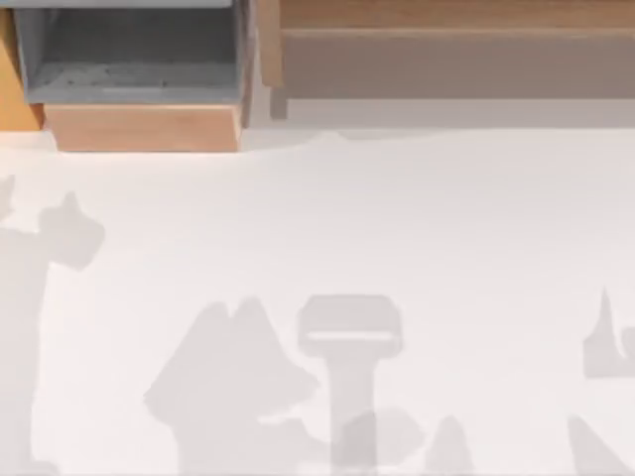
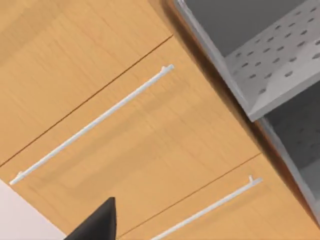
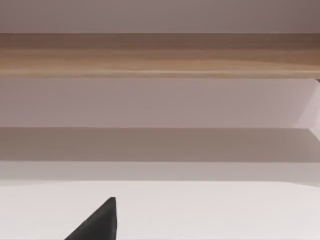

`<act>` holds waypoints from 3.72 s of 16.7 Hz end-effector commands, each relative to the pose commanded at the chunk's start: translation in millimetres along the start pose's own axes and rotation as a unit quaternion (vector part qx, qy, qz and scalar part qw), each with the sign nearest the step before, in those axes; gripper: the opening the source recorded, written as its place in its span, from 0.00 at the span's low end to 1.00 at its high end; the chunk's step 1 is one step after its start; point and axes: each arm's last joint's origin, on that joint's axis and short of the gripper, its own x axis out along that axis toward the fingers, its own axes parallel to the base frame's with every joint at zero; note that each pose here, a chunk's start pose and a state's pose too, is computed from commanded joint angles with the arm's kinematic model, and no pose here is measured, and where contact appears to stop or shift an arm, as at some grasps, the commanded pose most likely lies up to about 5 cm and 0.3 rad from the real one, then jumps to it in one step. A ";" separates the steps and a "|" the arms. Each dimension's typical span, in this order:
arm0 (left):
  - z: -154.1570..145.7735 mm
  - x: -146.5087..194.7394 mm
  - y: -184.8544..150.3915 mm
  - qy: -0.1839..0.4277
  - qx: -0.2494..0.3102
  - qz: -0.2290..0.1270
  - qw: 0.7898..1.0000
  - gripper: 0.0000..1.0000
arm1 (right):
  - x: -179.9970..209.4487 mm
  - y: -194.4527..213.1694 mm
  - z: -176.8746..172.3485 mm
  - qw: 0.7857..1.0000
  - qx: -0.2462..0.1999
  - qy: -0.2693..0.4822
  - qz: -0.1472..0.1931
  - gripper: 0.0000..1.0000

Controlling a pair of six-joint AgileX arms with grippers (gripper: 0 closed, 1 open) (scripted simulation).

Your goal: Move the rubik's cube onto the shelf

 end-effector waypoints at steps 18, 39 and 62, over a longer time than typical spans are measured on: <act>-185.8 202.7 15.1 -0.030 0.438 0.006 0.899 1.00 | 0.0 0.0 0.0 1.000 0.000 0.000 0.000 1.00; -186.4 228.3 14.3 -0.030 0.441 0.007 0.897 0.70 | 0.0 0.0 0.0 1.000 0.000 0.000 0.000 1.00; -194.0 201.2 14.0 -0.023 0.435 -0.001 0.900 0.00 | 0.0 0.0 0.0 1.000 0.000 0.000 0.000 1.00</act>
